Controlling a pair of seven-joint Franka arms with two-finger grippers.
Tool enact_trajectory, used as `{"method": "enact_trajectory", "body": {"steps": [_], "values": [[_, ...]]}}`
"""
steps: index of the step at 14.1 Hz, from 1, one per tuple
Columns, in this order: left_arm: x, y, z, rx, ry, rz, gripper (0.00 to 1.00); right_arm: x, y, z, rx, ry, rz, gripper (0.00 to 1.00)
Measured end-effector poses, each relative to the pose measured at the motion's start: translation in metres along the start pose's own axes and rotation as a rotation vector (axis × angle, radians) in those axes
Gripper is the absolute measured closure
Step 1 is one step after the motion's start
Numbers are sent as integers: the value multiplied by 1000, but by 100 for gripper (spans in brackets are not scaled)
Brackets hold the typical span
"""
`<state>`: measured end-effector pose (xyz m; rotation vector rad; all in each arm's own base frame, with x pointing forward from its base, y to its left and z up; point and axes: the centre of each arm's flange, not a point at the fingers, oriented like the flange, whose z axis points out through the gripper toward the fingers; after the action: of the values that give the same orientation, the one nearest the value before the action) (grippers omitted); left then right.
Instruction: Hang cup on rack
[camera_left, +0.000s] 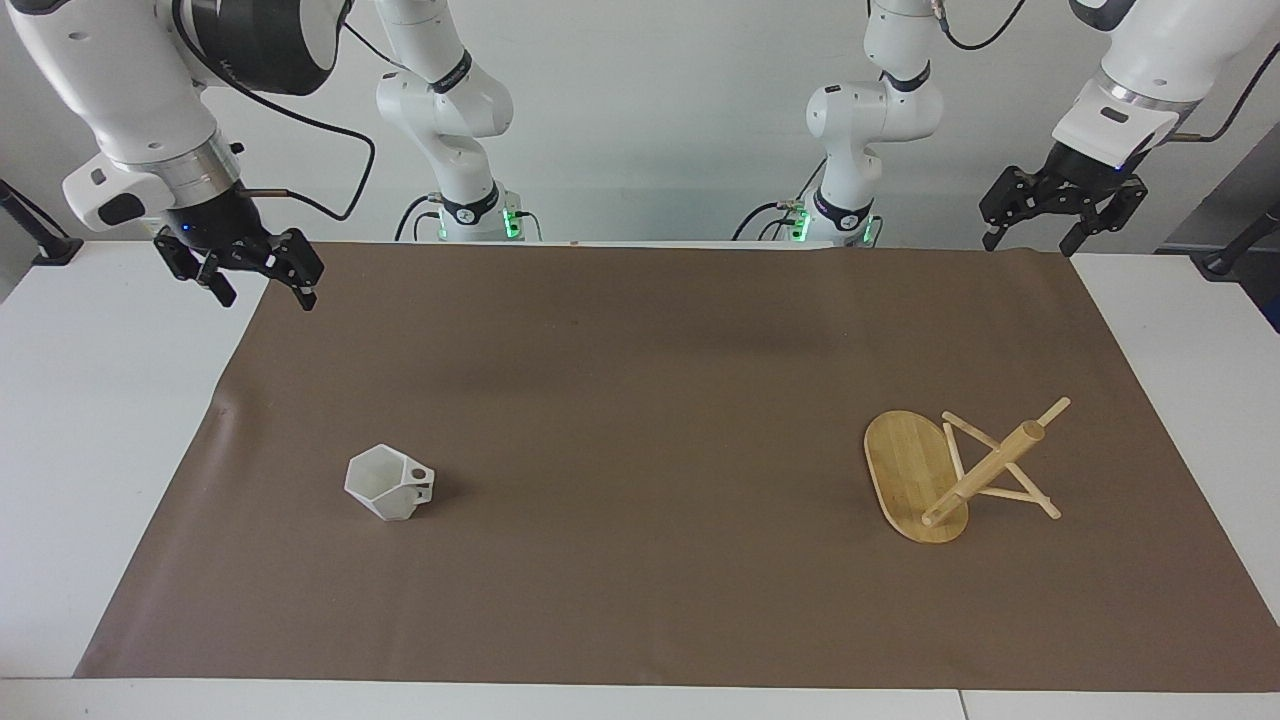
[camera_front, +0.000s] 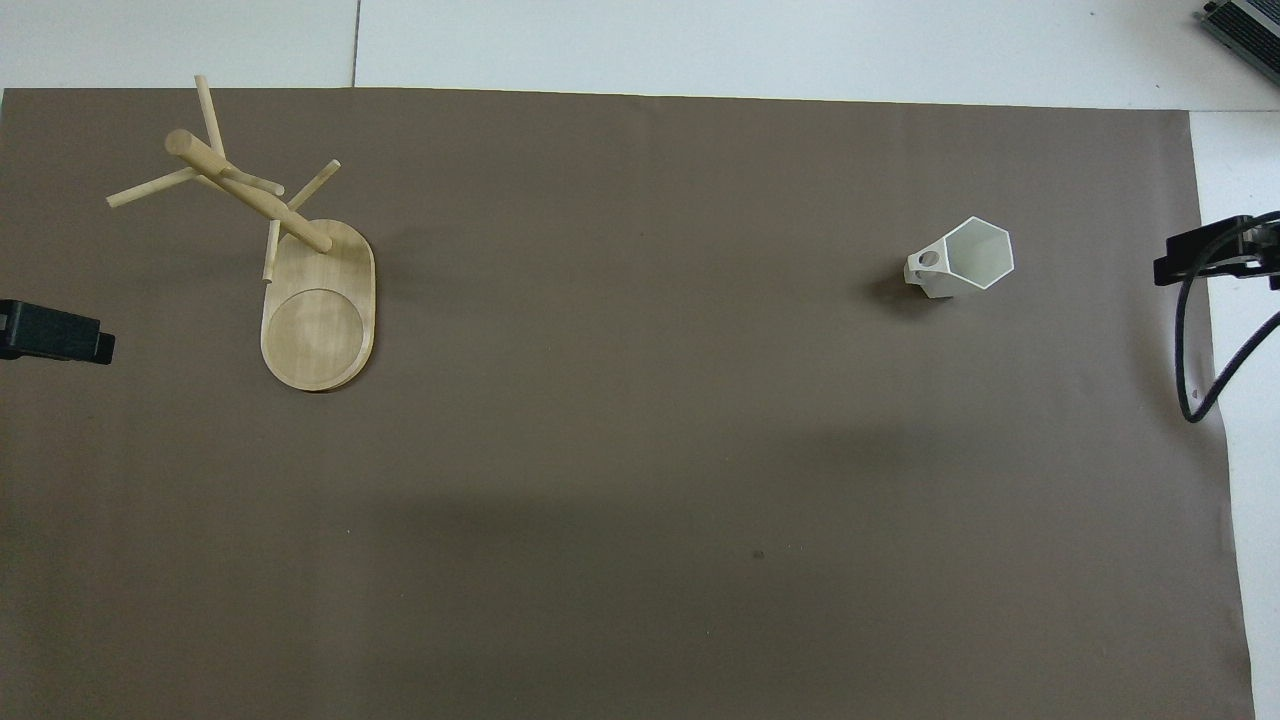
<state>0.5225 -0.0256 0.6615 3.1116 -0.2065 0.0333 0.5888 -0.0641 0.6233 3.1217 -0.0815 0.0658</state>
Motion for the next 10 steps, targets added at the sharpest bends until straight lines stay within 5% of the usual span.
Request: {"method": "enact_trajectory", "body": {"steps": [5,10], "values": [[0,0,0,0,0,0,0,5,1,17,-2,37,1,0],[0,0,0,0,0,0,0,7,2,97,-7,94,-13,0]]}}
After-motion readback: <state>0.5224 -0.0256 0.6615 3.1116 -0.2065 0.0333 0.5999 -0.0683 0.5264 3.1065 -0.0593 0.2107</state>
